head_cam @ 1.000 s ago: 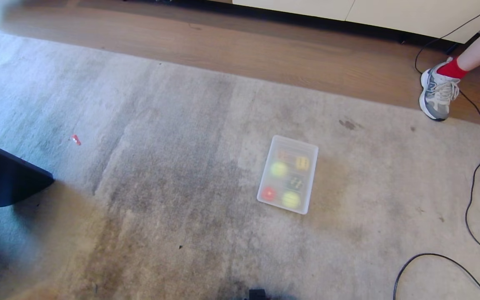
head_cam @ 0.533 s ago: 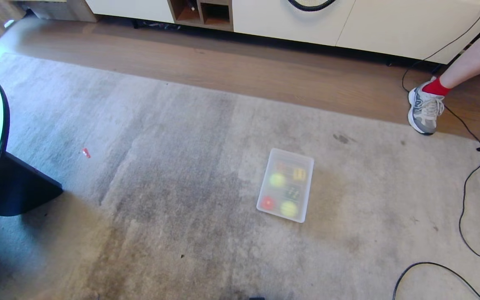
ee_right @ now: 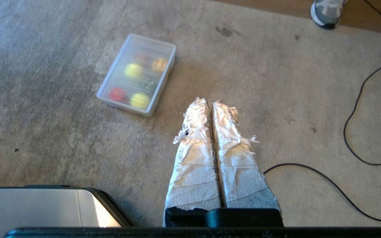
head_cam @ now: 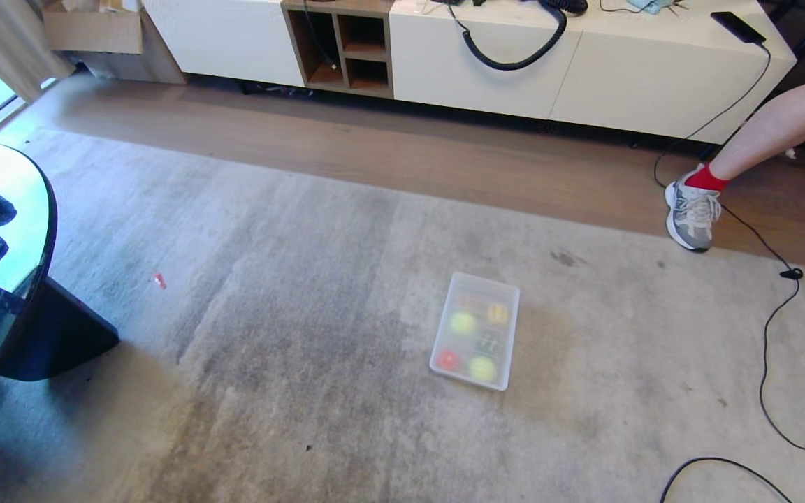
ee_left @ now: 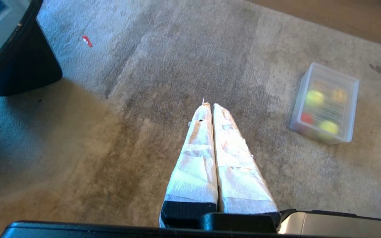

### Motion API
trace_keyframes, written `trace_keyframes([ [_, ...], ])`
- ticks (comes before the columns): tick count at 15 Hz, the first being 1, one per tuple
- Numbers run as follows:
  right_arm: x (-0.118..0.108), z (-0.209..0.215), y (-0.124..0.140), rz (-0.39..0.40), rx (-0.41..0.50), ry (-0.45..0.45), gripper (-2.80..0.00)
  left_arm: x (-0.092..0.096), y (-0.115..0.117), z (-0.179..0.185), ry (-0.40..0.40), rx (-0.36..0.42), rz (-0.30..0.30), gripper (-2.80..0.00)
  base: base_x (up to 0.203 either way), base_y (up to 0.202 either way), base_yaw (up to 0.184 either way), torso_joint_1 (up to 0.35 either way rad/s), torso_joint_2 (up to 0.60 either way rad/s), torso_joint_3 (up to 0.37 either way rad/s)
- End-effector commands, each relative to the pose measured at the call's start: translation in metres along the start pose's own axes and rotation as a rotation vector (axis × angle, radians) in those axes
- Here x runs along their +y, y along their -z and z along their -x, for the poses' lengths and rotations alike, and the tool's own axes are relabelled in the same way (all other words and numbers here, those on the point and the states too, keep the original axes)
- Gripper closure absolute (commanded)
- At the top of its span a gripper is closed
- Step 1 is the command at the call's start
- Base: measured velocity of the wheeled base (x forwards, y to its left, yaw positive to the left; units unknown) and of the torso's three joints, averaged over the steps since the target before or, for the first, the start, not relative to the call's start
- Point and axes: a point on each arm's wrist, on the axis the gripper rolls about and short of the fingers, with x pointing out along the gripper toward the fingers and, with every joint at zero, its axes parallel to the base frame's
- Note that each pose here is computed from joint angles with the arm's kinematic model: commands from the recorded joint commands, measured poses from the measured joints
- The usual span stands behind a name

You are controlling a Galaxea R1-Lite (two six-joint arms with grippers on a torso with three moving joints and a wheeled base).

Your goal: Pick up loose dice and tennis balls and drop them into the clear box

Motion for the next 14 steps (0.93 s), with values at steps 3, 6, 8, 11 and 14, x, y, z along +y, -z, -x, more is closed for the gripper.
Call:
trace_keyframes([
  [3,0.0,0.0,-0.0001,0.001,0.0,-0.001,0.0,0.0,-0.0001,0.0,0.0,-0.001,-0.004,0.0,0.0,0.0,0.0,0.001,0.0,0.199],
  [6,0.0,0.0,-0.0001,0.001,0.0,-0.001,0.0,0.0,-0.0001,0.0,-0.001,-0.001,-0.005,0.0,0.0,0.0,0.0,0.004,0.0,0.208],
  [8,0.0,0.0,-0.0001,0.001,0.0,-0.001,0.0,0.0,-0.0001,0.0,-0.001,-0.001,0.001,0.0,0.0,0.0,0.0,-0.003,0.0,0.2],
  [11,0.0,-0.0001,0.0003,0.001,0.001,-0.001,0.0,0.0,-0.0001,0.0,-0.001,-0.001,-0.004,0.0,0.0,0.0,0.0,0.003,0.0,0.202],
  [14,0.0,-0.0001,0.0003,0.001,0.002,-0.001,0.0,0.0,-0.0001,0.0,-0.001,-0.001,-0.001,0.0,0.0,0.0,0.0,0.002,0.0,0.203],
])
